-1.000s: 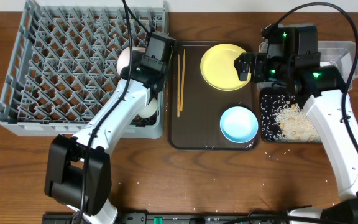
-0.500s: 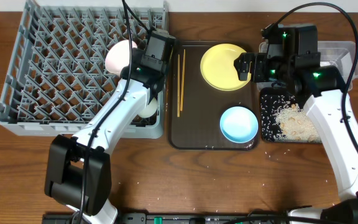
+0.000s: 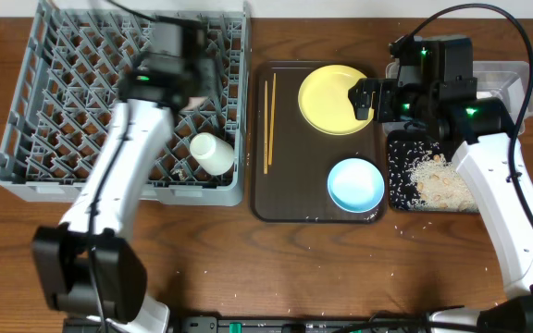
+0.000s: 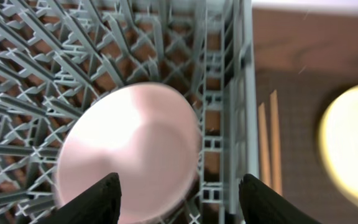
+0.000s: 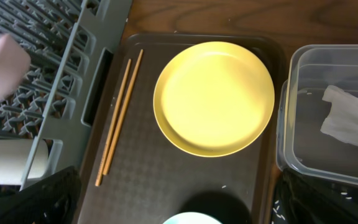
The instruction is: Sort waste into correct bins and load items into the dishwasher
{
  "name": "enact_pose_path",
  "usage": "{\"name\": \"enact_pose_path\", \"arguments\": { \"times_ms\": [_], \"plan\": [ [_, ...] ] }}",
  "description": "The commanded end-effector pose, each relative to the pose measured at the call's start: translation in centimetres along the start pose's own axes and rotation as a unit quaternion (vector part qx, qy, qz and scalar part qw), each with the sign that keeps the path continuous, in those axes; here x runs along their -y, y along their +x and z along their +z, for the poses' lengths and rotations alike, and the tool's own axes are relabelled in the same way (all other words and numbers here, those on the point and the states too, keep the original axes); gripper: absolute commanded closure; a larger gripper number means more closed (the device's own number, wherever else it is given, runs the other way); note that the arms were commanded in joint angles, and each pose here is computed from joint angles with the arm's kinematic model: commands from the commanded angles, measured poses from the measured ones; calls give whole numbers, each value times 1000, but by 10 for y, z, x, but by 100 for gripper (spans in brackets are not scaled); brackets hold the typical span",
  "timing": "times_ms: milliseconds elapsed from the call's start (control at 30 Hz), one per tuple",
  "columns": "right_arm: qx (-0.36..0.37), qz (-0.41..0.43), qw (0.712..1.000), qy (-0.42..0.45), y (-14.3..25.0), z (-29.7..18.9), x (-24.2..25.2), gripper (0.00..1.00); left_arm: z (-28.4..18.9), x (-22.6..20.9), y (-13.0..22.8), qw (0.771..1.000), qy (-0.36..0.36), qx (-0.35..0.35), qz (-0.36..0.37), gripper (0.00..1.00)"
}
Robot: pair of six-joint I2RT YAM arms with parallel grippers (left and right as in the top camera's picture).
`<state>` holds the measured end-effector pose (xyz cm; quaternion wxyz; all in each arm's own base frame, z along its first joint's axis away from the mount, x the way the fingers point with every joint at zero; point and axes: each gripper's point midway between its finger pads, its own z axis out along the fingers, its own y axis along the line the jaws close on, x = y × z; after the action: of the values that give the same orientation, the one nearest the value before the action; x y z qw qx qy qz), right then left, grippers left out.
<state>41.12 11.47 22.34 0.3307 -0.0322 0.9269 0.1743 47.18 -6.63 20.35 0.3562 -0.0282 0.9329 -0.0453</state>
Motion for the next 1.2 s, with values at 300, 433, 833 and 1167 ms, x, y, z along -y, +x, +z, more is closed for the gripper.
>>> {"name": "enact_pose_path", "arguments": {
  "times_ms": [300,433,833,1167],
  "plan": [
    [1,-10,1000,-2,-2,0,-3,1,-1,-39,6,983,101,-53,-143,38],
    [1,-10,1000,-1,-2,0,-3,1,12,-43,13,981,91,-67,-155,37],
    [1,-10,1000,-1,-2,0,-3,1,38,-78,30,967,57,-98,-228,37],
    [1,-10,1000,-1,-2,0,-3,1,37,-82,33,961,55,-103,-252,37]
  ]
}}
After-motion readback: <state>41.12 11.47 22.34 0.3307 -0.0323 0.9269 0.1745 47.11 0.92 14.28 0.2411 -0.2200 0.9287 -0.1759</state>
